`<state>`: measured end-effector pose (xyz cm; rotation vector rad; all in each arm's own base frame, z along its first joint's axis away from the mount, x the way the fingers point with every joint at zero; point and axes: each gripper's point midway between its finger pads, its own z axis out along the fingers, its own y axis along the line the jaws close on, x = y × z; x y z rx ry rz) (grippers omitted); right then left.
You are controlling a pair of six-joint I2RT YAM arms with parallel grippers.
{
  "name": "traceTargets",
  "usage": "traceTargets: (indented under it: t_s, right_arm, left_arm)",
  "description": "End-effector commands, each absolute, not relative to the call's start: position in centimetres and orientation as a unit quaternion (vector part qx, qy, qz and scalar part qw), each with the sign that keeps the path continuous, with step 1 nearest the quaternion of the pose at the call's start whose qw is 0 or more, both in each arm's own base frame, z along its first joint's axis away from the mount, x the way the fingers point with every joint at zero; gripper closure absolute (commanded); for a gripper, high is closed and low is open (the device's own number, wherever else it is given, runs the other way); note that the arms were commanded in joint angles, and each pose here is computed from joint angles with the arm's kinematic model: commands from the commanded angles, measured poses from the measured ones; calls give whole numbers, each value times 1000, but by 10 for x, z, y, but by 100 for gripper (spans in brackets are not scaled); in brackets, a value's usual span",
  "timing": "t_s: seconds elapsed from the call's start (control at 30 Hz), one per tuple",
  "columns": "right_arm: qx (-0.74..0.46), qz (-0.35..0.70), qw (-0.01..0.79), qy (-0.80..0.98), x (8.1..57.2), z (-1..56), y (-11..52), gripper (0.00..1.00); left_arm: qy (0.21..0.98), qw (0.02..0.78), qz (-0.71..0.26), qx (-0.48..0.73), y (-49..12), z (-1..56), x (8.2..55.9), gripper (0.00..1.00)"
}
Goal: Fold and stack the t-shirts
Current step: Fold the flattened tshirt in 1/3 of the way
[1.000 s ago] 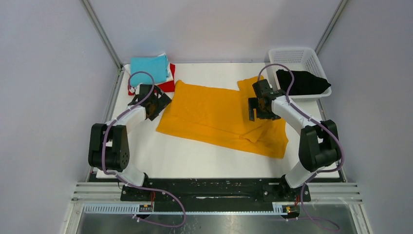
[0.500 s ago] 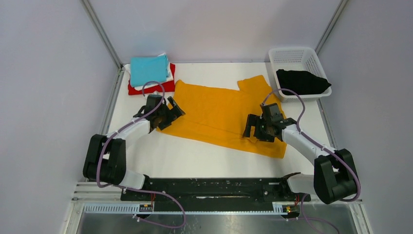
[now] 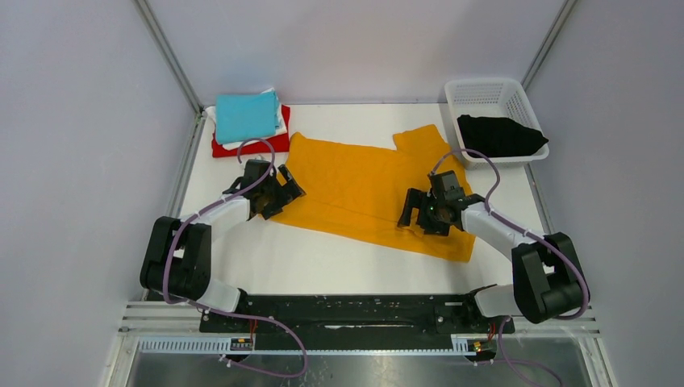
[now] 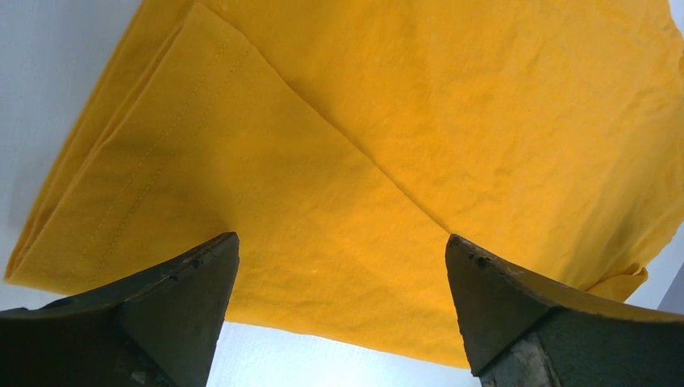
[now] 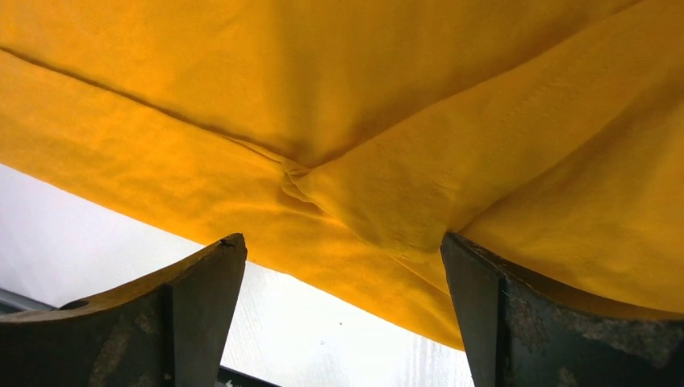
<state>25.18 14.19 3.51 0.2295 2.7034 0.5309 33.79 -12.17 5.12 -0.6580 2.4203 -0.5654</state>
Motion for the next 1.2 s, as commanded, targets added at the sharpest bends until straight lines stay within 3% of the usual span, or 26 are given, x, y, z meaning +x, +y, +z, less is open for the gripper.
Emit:
traceTargets:
  t_s: [0.0, 0.23, 0.47, 1.17]
  right_arm:
    - [94, 157, 208, 961, 247, 41, 126, 1]
    - [93, 189, 198, 957, 239, 31, 135, 1]
    - [95, 226, 217, 945, 271, 40, 155, 1]
    - [53, 181, 242, 952, 354, 69, 167, 1]
  left_arm:
    - [901, 300, -198, -242, -116, 54, 346, 1]
    - [904, 294, -195, -242, -116, 51, 346, 1]
    - [906, 294, -189, -240, -114, 51, 344, 1]
    - [908, 308, -132, -251, -93, 54, 344, 1]
